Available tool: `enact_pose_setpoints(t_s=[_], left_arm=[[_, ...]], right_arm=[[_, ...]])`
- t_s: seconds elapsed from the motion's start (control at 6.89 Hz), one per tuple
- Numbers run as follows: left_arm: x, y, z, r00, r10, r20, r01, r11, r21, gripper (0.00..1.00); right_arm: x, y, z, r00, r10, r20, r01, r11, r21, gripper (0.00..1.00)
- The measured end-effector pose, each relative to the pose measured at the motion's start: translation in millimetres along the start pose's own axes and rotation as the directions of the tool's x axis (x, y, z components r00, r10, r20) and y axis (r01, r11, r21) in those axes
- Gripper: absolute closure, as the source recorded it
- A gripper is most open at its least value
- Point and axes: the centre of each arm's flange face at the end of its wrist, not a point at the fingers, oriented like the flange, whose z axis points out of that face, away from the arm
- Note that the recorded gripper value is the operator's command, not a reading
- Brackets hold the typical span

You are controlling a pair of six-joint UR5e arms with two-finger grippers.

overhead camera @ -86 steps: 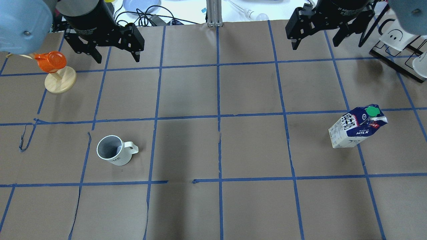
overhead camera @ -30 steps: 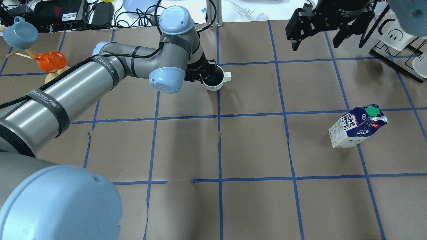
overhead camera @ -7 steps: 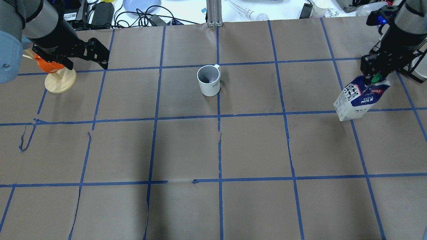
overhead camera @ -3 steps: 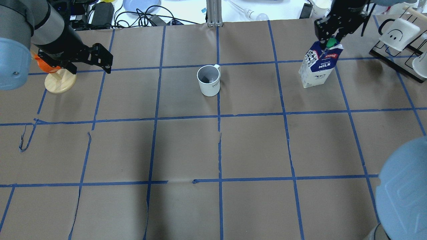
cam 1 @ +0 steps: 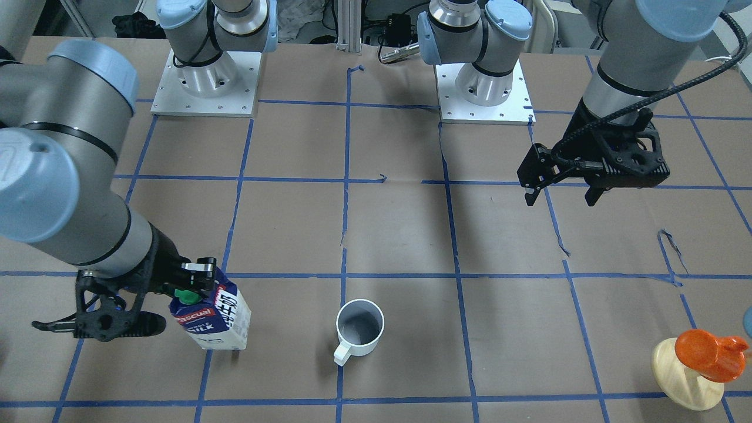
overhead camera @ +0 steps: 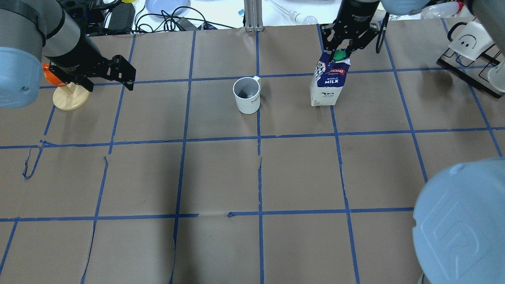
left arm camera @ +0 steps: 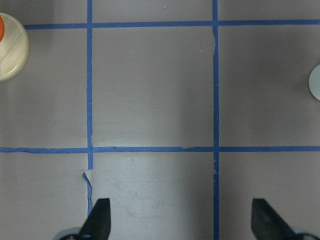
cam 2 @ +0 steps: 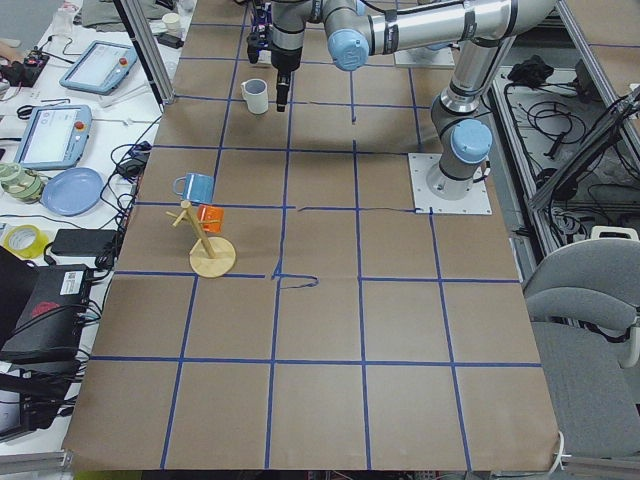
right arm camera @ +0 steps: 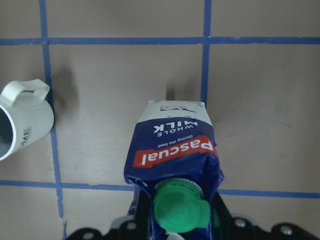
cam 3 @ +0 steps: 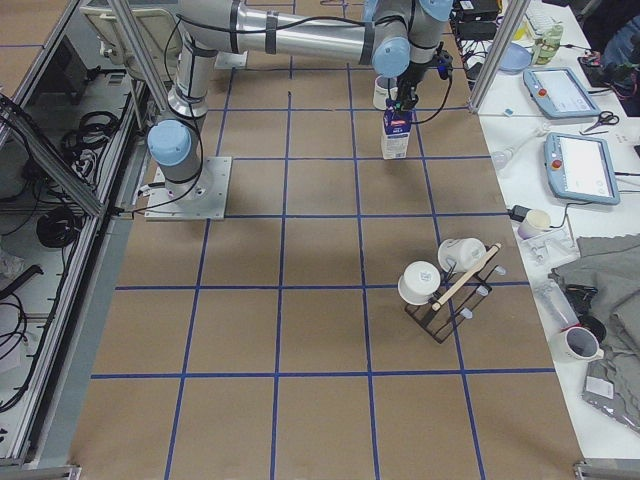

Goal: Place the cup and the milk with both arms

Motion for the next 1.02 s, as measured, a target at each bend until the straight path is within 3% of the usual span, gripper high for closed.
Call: enact_pose_setpoints(t_s=[0.44, 0.87, 1.02], left_arm=[[0.5, 1.7, 1.9, 0.999, -0.033, 0.001, 0.033, 0.999, -0.003, 0.0], [0.5, 1.5, 3.4, 0.999, -0.044, 0.002, 0.044, 0.999, -0.004, 0.0], [0.5, 1.8, 2.7, 0.999, -0.044, 0.002, 0.045, 0.999, -0.005, 0.0]], right_arm=[[-68.8, -9.2, 16.3, 0.997, 0.049, 0.058, -0.05, 0.999, 0.012, 0.68], [-81.5, -11.4, 25.6, 0.997, 0.052, 0.06, -0.053, 0.999, 0.011, 0.6], [-87.1, -12.0, 31.7, 0.997, 0.046, 0.058, -0.047, 0.999, 0.009, 0.25]])
